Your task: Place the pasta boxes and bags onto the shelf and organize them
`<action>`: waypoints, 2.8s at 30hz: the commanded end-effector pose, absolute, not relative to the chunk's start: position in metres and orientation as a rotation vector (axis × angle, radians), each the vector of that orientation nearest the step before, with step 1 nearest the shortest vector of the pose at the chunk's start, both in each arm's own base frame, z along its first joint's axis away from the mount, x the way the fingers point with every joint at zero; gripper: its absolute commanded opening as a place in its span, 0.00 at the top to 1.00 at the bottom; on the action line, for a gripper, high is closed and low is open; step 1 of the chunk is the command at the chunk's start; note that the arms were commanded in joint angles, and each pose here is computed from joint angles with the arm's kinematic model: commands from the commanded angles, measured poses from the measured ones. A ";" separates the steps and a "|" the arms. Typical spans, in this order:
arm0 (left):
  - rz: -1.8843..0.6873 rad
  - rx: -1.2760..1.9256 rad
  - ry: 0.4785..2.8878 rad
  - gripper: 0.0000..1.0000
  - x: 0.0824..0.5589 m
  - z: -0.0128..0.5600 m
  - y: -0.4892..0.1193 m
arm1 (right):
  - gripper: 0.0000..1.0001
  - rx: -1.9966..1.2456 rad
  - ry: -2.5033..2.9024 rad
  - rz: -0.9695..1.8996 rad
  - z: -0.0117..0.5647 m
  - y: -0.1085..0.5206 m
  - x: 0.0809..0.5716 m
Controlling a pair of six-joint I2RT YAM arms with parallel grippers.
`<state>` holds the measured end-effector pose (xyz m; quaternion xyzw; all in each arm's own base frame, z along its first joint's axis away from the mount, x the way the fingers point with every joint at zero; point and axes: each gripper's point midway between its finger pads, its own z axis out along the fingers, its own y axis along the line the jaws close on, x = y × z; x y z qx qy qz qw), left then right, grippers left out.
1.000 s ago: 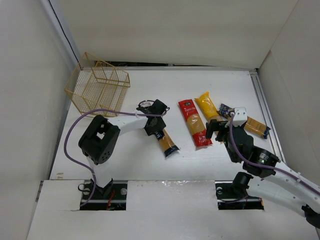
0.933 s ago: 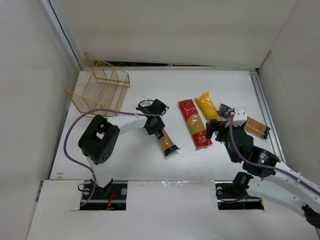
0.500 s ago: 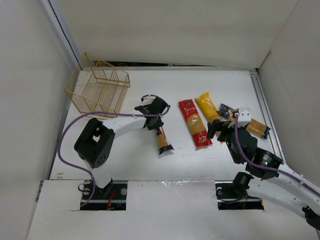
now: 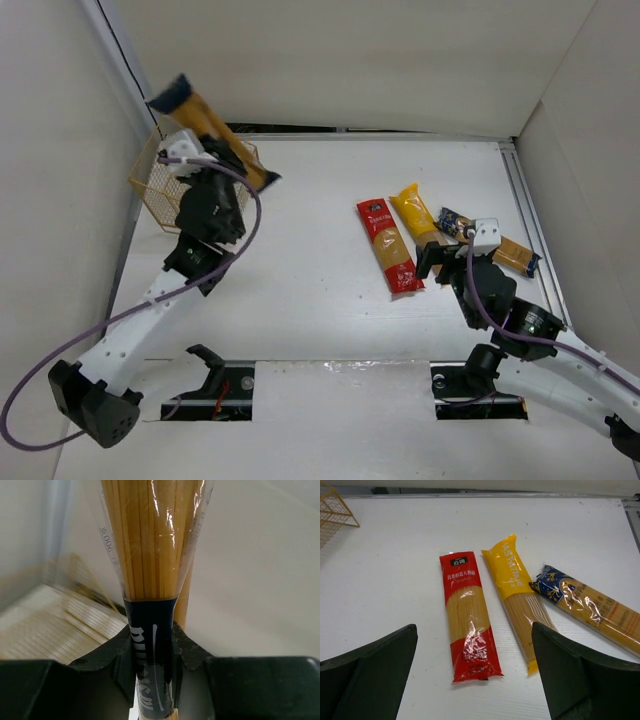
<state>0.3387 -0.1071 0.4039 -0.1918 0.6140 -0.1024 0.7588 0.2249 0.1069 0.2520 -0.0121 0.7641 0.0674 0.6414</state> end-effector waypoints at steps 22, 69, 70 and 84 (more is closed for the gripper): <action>0.625 -0.838 0.879 1.00 0.428 0.482 0.140 | 0.00 -0.011 1.701 0.073 0.278 0.105 0.237; 0.720 -1.259 0.797 0.06 0.370 0.349 0.143 | 0.00 -0.001 1.726 0.108 0.264 0.114 0.240; 0.709 -1.264 0.785 0.04 0.366 0.354 0.143 | 0.00 -0.001 1.726 0.108 0.264 0.114 0.240; 0.461 -0.772 1.196 0.00 0.410 0.438 0.006 | 0.00 -0.123 1.975 -0.019 0.229 0.138 0.274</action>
